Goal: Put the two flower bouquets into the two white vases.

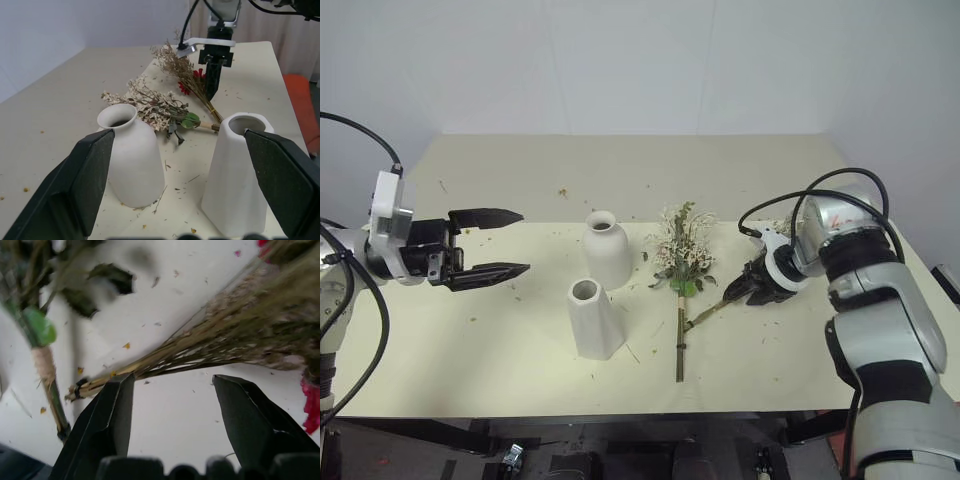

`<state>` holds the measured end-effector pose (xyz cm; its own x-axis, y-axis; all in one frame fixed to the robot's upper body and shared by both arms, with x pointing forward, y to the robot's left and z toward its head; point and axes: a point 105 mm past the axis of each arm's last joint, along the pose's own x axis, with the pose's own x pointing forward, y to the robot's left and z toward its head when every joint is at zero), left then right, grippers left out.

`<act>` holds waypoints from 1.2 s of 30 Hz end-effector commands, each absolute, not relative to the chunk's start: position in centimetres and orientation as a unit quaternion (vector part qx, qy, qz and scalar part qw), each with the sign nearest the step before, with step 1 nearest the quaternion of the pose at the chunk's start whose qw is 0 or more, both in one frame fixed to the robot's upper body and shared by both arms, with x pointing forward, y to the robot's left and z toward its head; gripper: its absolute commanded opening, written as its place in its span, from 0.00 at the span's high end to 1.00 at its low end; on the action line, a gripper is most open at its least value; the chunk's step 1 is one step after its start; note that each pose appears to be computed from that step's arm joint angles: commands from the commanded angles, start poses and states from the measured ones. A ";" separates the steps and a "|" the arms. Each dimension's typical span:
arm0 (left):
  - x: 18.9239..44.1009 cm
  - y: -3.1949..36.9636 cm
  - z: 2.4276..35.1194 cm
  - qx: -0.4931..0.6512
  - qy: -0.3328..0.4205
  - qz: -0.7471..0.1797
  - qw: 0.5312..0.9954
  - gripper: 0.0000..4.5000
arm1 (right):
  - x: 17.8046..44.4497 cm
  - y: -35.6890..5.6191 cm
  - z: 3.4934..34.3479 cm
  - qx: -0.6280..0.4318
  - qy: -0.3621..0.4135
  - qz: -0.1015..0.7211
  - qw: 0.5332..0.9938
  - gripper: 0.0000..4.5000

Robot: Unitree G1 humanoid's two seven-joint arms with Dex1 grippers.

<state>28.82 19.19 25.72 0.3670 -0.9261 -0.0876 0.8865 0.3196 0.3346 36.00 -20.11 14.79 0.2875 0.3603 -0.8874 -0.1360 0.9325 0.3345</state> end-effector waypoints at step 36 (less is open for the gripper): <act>28.2 19.1 27.1 0.180 -0.097 -0.547 0.812 0.00 | 43.7 -24.1 22.3 0.014 0.222 -0.021 0.975 1.00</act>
